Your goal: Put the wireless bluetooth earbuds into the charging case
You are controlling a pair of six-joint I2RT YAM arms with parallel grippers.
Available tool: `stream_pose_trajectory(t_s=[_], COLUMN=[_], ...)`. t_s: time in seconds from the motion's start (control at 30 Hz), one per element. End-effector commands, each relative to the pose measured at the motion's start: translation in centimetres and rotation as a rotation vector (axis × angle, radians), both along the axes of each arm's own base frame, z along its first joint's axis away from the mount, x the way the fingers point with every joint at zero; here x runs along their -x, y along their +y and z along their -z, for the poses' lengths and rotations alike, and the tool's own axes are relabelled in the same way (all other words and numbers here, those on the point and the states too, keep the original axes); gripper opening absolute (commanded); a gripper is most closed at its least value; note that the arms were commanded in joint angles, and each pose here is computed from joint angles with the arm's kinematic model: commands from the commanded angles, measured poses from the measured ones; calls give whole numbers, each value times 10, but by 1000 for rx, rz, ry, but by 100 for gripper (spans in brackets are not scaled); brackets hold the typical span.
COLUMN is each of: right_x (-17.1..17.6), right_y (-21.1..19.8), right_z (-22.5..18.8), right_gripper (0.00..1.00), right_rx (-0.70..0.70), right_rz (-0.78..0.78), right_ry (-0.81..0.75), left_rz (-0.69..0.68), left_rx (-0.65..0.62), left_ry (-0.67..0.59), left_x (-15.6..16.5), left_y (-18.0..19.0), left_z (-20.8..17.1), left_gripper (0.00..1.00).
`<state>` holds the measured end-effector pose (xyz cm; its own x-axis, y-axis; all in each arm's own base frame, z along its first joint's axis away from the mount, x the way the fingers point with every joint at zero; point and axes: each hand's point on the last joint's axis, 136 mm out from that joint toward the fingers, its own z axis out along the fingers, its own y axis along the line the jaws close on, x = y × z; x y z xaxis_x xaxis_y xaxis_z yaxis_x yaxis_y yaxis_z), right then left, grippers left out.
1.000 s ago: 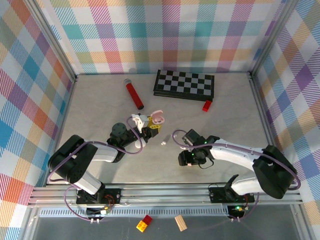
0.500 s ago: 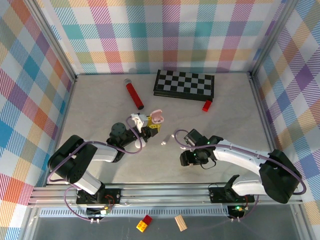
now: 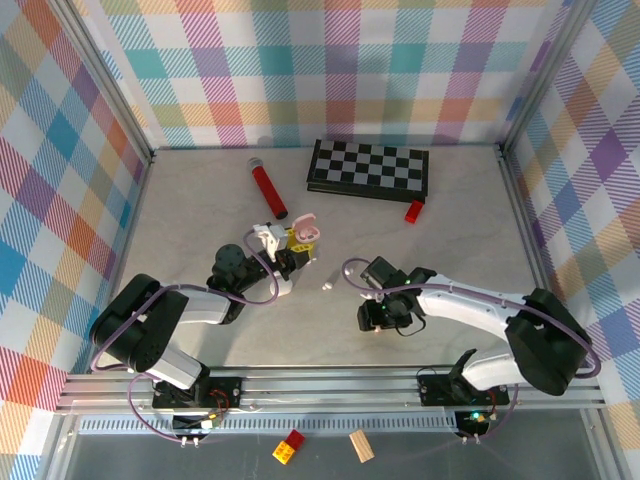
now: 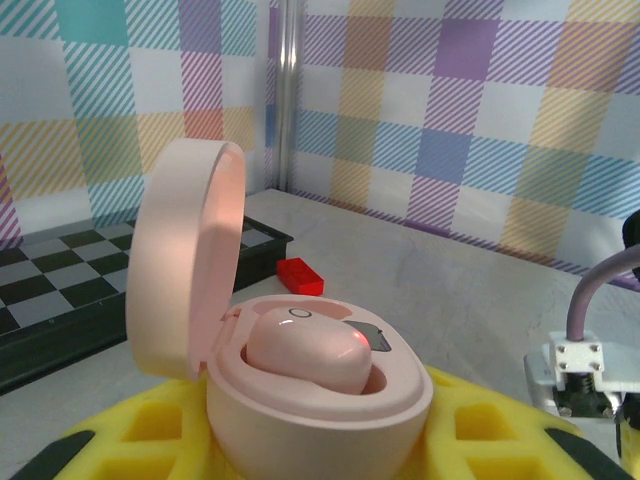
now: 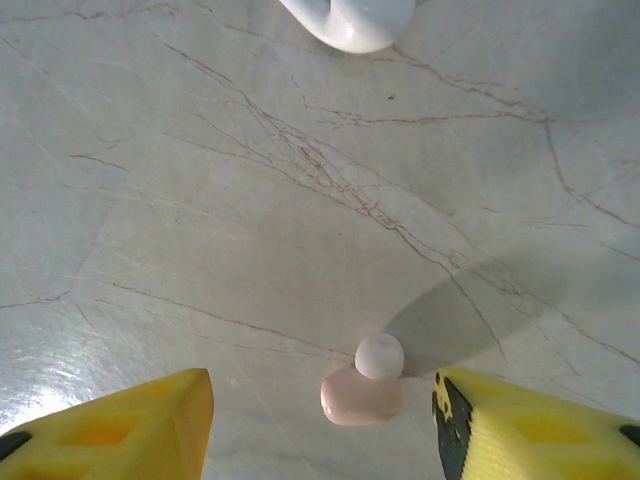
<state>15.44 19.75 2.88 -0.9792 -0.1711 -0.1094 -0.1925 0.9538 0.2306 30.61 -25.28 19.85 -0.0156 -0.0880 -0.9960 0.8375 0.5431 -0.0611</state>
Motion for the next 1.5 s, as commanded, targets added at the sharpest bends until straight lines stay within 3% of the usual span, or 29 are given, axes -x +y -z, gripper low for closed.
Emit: stream_pose_trajectory(t_s=[0.0,0.8,1.07,1.27,1.47], right_x=[6,40,33,25,5], right_y=[7,23,26,11,-10], right_z=[5,9,-13,-18,-32], right_gripper=[59,55,53,55,50], right_rx=[-36,-29,-96,26,304], right_rz=[7,-94,-142,-161,-194], right_ry=[33,125,8,-18,-152], left_rz=[17,-25,-22,-23,-47], left_rx=[29,60,60,63,63], left_ry=[-44,-32,-31,-37,-26], left_x=[5,0,-3,-4,-8], left_y=[3,23,22,22,29], left_z=[-13,-22,-23,-25,-24], left_gripper=[34,34,34,34,34])
